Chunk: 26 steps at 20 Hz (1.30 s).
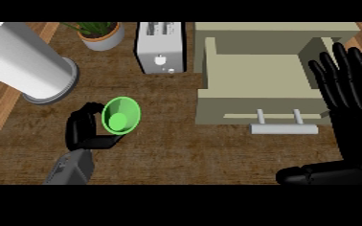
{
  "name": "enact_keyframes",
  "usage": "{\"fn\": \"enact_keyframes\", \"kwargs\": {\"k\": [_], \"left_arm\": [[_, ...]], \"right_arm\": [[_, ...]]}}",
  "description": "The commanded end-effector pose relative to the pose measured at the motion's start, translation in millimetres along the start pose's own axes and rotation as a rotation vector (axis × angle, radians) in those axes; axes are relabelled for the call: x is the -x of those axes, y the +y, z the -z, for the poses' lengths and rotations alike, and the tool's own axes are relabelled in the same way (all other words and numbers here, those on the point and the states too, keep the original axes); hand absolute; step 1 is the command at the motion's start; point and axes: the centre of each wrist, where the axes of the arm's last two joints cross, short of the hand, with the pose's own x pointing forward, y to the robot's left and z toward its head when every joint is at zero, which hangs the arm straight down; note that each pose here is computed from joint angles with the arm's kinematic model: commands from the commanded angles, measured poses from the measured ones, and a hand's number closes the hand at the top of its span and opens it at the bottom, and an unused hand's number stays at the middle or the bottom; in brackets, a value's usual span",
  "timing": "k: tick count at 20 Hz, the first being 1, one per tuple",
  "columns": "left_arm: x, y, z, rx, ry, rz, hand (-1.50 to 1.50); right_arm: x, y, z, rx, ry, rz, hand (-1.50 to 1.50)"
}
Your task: Pick up the cup, place it into the drawer and close the drawer
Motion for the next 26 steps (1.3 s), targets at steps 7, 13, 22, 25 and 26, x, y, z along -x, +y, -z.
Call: {"fn": "enact_keyframes", "kwargs": {"k": [7, 13, 22, 25, 26], "left_arm": [[-60, -69, 50, 0.269, -0.084, -0.11, 1.5], [-105, -125, 81, 0.264, -0.083, -0.151, 1.5], [-160, -197, 139, 0.316, -0.117, -0.097, 1.5], [-160, -190, 144, 0.319, -0.118, -0.071, 1.5], [-162, -210, 152, 0.322, -0.118, -0.075, 1.5]], "right_arm": [[-3, -8, -2, 0.016, 0.026, -0.013, -1.5], [15, 1, 10, 0.019, -0.006, 0.006, -1.5], [12, -7, 16, 0.009, -0.007, -0.018, -1.5], [2, 13, -7, 0.034, -0.012, -0.017, -1.5], [20, -13, 9, 0.022, 0.002, -0.022, -1.5]]}}
